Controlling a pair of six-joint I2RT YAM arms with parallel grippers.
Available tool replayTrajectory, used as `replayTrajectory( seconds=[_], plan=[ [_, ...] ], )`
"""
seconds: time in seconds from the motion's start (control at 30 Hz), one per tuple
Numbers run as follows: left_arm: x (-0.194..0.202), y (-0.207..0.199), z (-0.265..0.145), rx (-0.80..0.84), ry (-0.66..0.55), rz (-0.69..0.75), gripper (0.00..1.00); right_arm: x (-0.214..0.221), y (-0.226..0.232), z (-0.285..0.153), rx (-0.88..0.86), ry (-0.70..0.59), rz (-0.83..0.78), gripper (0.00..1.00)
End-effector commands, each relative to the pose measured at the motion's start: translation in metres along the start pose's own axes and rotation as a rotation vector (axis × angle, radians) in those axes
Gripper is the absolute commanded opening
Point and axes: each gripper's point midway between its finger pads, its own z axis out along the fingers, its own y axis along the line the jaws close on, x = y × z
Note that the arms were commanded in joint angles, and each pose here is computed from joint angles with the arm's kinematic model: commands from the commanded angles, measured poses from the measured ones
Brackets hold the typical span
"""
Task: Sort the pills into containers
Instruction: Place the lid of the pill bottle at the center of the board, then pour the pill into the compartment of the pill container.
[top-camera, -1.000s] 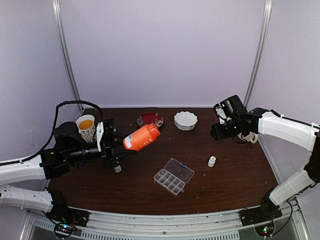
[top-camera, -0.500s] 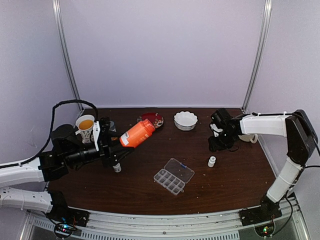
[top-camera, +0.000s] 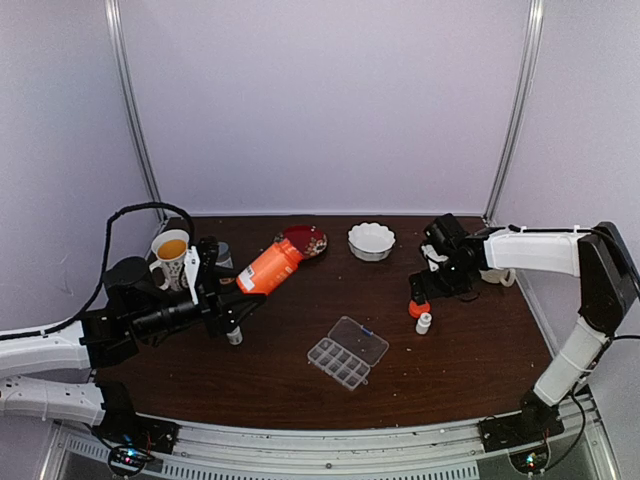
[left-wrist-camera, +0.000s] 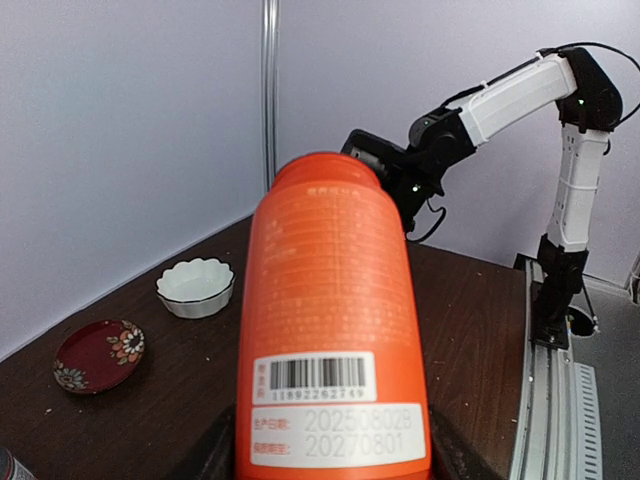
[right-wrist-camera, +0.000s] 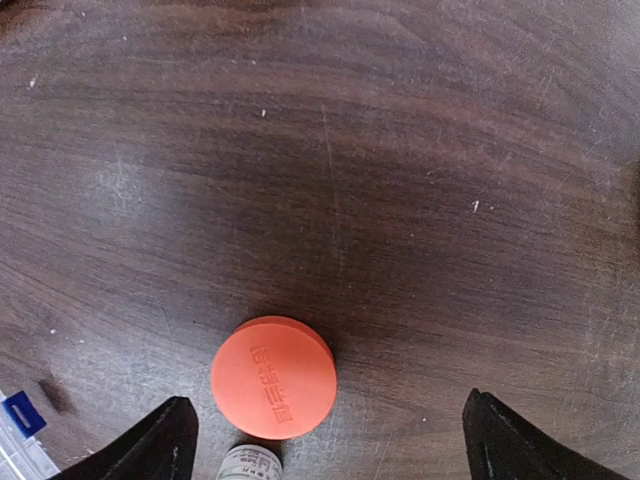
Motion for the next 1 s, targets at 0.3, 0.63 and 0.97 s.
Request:
replayTrajectory(
  seconds=[0.3, 0.63, 0.97],
  plan=[
    [0.038, 0.019, 0.023, -0.086, 0.159, -0.125, 0.00, -0.016, 0.029, -0.053, -0.194, -0.240, -0.024, 0.89],
    [0.058, -0.007, 0.027, 0.012, 0.137, -0.082, 0.00, -0.005, 0.067, -0.084, -0.317, -0.349, -0.059, 0.87],
    [0.101, -0.025, 0.029, 0.102, 0.267, -0.156, 0.00, 0.035, 0.139, -0.096, -0.556, -0.322, -0.126, 0.74]
  ],
)
